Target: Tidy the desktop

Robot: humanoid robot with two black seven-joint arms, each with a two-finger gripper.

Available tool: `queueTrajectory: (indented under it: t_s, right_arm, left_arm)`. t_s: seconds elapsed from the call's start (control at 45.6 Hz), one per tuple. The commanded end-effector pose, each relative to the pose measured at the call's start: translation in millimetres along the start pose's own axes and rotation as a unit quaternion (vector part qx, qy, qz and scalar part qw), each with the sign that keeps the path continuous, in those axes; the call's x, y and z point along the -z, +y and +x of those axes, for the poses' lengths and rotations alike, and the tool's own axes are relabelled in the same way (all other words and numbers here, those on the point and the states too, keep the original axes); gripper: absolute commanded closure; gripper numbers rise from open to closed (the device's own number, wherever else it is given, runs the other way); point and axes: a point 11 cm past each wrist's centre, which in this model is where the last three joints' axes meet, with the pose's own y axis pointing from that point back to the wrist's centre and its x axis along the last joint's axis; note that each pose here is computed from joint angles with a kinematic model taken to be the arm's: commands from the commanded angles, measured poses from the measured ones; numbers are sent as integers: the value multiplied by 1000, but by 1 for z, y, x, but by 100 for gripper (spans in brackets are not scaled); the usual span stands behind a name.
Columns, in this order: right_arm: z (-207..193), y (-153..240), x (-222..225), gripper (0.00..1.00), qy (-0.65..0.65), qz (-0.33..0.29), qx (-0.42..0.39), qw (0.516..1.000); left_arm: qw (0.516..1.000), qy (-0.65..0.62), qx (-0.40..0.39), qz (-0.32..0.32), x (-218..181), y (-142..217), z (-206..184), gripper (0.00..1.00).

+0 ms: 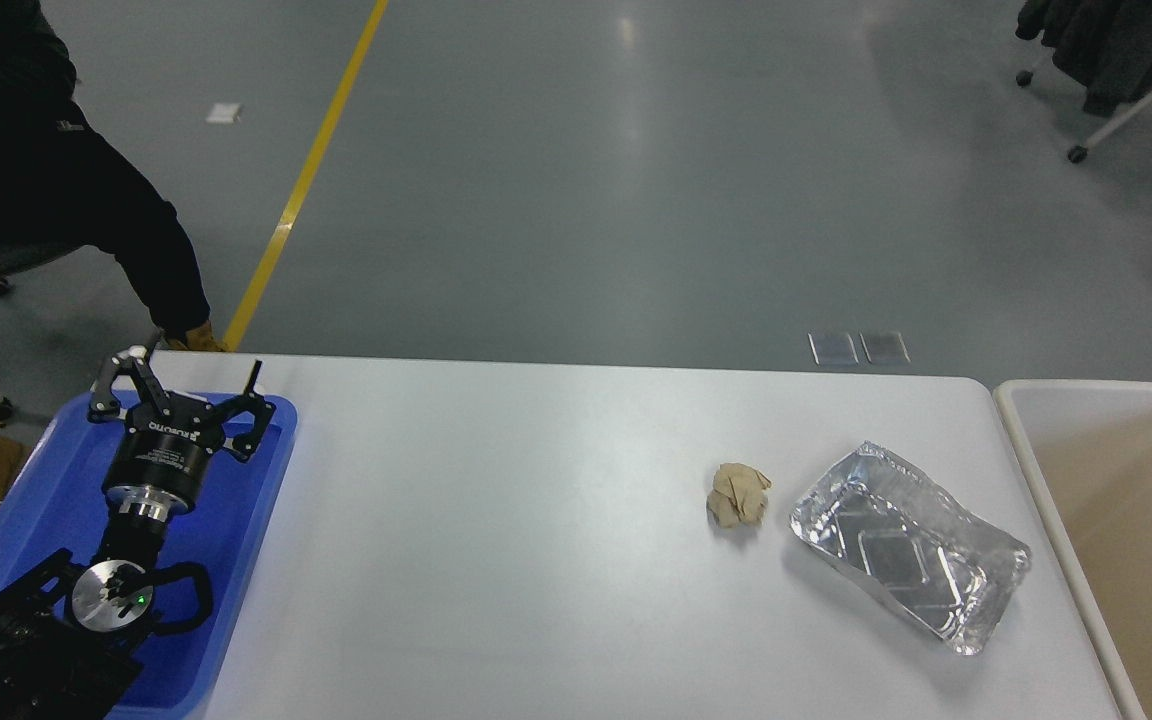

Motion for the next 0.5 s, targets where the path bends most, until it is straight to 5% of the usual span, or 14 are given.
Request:
queueTrajectory:
  t_s: [0.0, 0.482]
  right_arm:
    - [-34, 31, 77, 0, 106, 64, 73, 990]
    - [-100, 81, 143, 0, 289, 86, 147, 942]
  left_arm:
    - [1000, 0, 0, 0, 0, 0, 0, 1]
    - [1000, 0, 1, 0, 0, 0, 0, 1]
